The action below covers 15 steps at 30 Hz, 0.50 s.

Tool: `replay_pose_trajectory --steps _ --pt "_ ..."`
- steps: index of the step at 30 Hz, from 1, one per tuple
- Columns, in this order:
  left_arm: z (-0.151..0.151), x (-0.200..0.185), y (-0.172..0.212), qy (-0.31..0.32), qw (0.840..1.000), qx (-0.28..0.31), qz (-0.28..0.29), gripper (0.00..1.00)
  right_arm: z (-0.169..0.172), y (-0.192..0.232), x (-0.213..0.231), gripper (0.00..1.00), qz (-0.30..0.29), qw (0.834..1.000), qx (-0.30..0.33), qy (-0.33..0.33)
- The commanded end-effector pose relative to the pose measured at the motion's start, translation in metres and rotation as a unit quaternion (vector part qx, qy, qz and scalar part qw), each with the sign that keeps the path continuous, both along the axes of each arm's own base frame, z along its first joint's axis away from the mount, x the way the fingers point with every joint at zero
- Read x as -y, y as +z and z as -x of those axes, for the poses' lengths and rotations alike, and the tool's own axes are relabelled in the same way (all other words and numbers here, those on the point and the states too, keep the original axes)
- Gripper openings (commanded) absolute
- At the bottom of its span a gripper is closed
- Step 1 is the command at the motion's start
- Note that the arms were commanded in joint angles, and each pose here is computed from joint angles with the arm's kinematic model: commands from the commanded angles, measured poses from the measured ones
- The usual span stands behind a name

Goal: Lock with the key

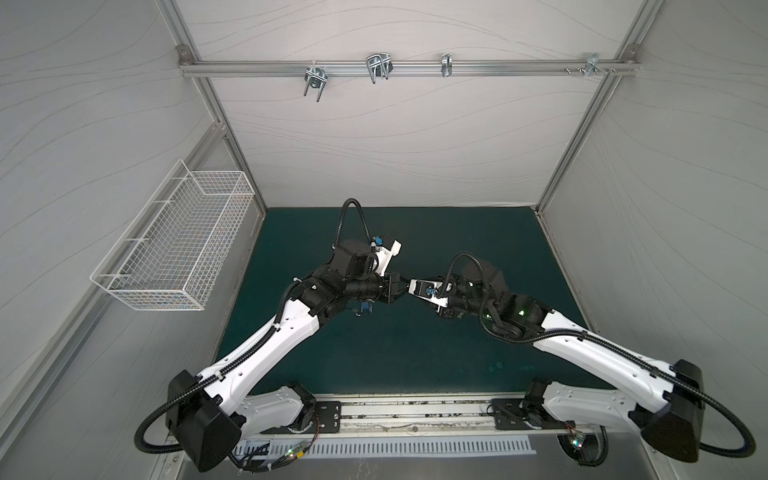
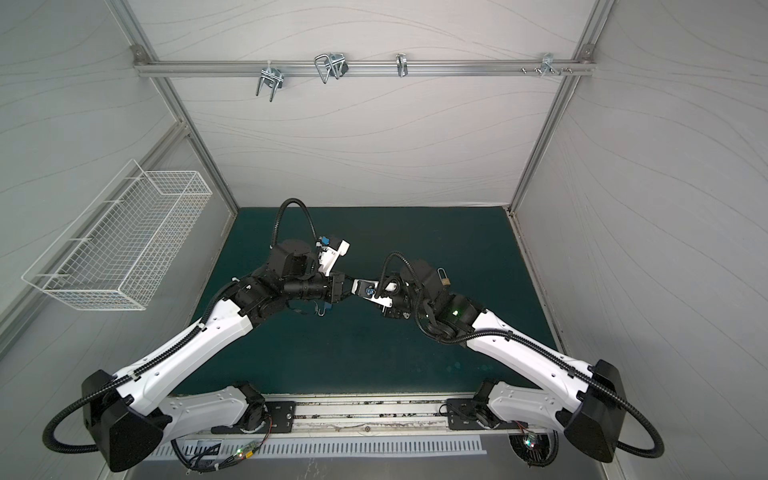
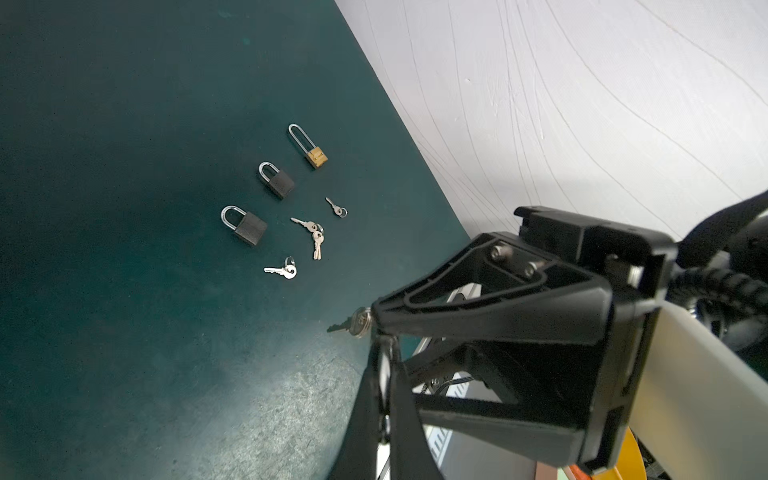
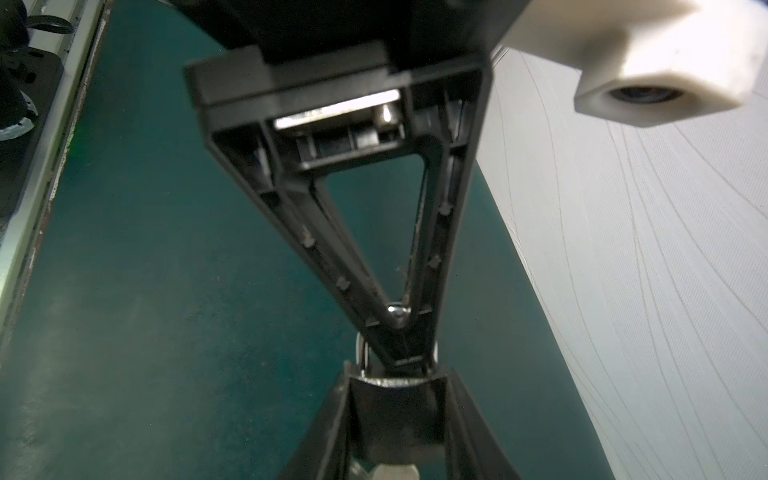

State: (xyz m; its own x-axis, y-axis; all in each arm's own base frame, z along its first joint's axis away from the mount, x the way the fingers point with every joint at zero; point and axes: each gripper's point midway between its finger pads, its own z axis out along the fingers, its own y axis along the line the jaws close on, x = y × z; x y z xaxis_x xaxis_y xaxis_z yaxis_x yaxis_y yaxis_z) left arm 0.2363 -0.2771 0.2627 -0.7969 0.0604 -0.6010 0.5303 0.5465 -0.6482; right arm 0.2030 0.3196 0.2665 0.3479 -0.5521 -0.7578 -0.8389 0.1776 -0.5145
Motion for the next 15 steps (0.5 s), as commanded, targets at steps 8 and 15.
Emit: replay_pose_trajectory --steps 8,15 --pt "0.017 0.024 -0.016 -0.049 0.998 -0.033 0.001 0.0 0.056 0.135 -0.041 0.0 -0.179 0.966 0.118 0.148" --pt "-0.009 -0.018 0.014 0.03 0.999 -0.019 0.04 0.0 0.036 0.076 -0.014 0.0 -0.131 0.986 0.052 0.088"
